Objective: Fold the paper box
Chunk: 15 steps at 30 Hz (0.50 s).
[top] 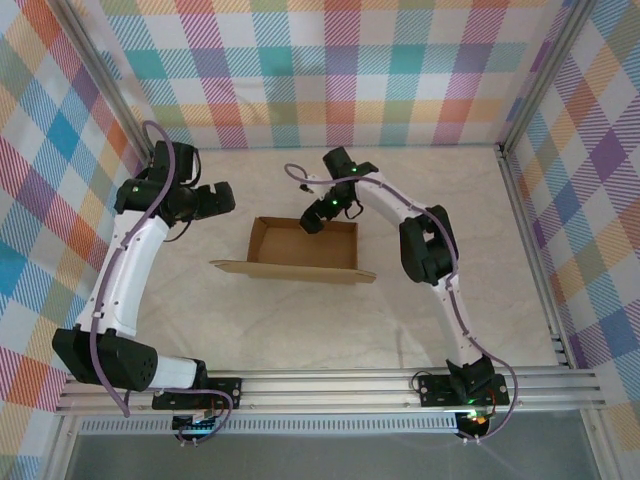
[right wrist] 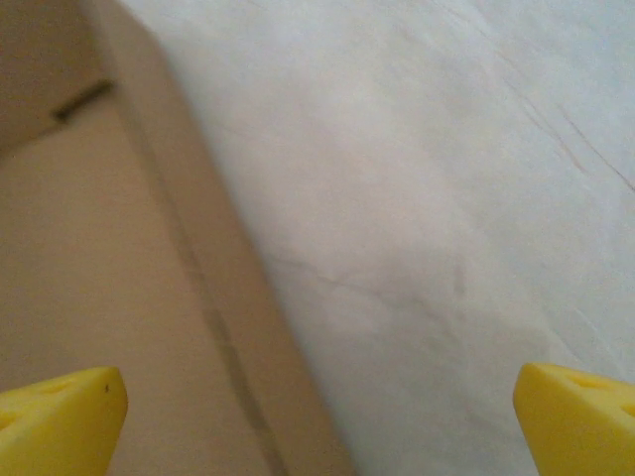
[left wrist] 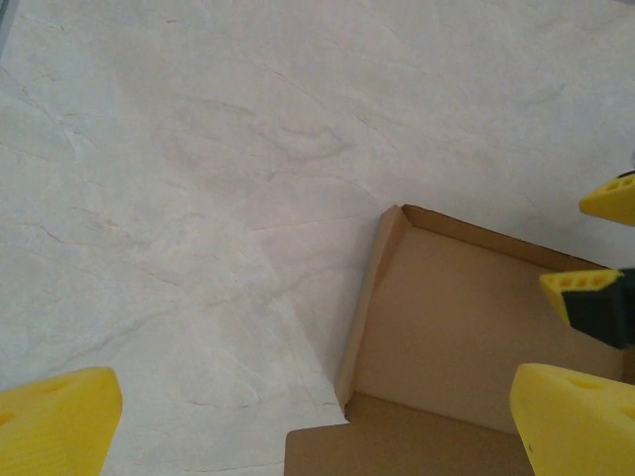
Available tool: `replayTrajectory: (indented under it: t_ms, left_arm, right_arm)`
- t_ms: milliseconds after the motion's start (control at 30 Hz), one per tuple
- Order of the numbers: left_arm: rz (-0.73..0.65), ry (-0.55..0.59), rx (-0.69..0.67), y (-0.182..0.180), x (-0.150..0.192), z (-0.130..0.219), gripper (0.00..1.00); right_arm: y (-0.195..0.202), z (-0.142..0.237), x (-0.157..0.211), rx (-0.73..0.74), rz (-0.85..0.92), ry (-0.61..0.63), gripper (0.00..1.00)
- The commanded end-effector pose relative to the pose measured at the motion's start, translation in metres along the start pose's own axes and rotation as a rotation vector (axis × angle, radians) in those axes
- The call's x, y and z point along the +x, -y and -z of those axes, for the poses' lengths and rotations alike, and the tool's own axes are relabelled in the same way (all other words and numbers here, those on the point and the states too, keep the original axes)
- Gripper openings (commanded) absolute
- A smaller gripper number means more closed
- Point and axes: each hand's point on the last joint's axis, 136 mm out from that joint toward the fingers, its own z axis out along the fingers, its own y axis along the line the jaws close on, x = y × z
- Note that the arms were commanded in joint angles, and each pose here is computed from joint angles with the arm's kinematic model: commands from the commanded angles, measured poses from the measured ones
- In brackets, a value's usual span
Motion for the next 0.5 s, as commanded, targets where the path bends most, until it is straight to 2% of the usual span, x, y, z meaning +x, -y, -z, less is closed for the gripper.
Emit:
replayTrajectory:
  t_ms: [0, 233, 467]
  left_arm:
    - [0.022, 0.029, 0.036, 0.002, -0.002, 0.008, 1.00]
    - [0.009, 0.048, 0.127, 0.019, -0.007, 0.011, 1.00]
    - [0.027, 0.037, 0.143, 0.023, -0.004, 0.001, 1.00]
  right_arm:
    - [0.036, 0.025, 0.001, 0.099, -0.155, 0.003, 1.00]
    - [0.089, 0.064, 0.042, 0.282, -0.407, -0.031, 0.99]
    - [0.126, 0.110, 0.104, 0.408, -0.802, -0.003, 0.97]
